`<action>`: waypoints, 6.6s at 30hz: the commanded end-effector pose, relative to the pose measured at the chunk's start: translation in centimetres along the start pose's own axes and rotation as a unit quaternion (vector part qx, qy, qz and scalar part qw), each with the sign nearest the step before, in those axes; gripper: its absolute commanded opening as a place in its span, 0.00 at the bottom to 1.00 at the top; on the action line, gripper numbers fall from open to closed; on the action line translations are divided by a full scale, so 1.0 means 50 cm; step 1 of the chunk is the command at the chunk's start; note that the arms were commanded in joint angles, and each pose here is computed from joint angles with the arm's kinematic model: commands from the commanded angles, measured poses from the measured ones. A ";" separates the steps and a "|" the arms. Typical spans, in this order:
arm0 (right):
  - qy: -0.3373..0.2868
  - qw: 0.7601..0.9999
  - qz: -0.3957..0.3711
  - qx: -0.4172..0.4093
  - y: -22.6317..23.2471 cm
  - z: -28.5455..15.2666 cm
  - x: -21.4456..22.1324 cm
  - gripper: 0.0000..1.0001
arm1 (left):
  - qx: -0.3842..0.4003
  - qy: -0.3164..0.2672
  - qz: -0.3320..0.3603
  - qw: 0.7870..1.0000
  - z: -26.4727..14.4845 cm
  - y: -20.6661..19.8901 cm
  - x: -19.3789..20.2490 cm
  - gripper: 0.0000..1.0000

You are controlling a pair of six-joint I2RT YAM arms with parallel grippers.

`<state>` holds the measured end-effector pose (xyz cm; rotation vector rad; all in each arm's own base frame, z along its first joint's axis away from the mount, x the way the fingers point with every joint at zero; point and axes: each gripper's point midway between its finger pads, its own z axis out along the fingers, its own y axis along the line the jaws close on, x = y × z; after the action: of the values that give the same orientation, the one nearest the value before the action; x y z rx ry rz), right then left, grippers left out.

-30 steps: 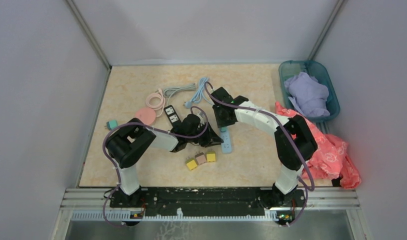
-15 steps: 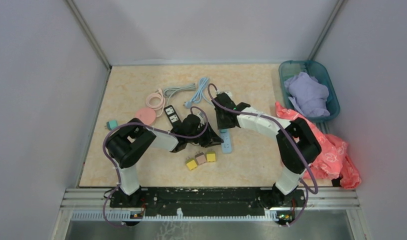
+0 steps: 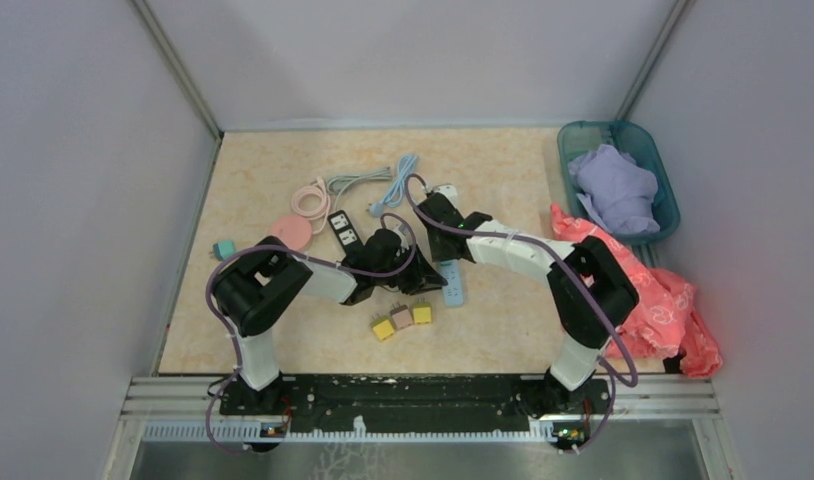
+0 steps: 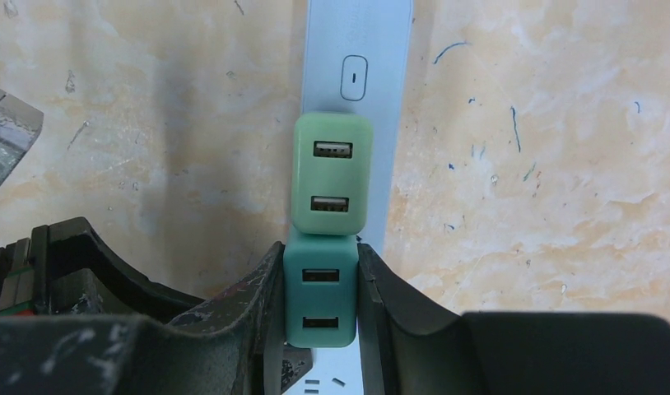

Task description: Insert the plug

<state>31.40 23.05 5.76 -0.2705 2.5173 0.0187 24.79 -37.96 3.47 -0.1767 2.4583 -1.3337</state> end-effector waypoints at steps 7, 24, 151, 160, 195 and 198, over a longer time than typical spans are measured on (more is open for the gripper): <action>0.172 0.983 -0.033 0.059 -0.105 0.060 0.261 0.00 | -0.030 0.020 -0.003 0.999 0.006 0.045 0.037 0.32; 0.172 0.982 -0.055 0.061 -0.085 0.065 0.282 0.00 | -0.027 0.018 -0.006 0.999 0.002 0.044 0.039 0.32; -0.181 0.979 0.001 -0.097 -0.041 -0.110 0.045 0.76 | -0.145 0.047 0.541 0.827 -0.147 -0.009 0.087 0.92; -0.178 0.980 0.001 -0.084 -0.048 -0.103 0.049 0.77 | -0.168 0.065 0.563 0.807 -0.114 0.017 0.088 0.86; -0.200 0.979 0.037 -0.028 -0.111 -0.116 0.045 0.77 | -0.303 -0.029 0.421 0.855 -0.166 0.084 -0.078 0.71; -0.200 0.979 0.043 -0.020 -0.123 -0.116 0.045 0.78 | -0.263 -0.030 0.423 0.867 -0.181 0.057 -0.058 0.75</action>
<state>28.34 17.14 8.86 -0.1489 2.1314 0.1520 21.71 -33.70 6.21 0.9459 2.2134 -0.3813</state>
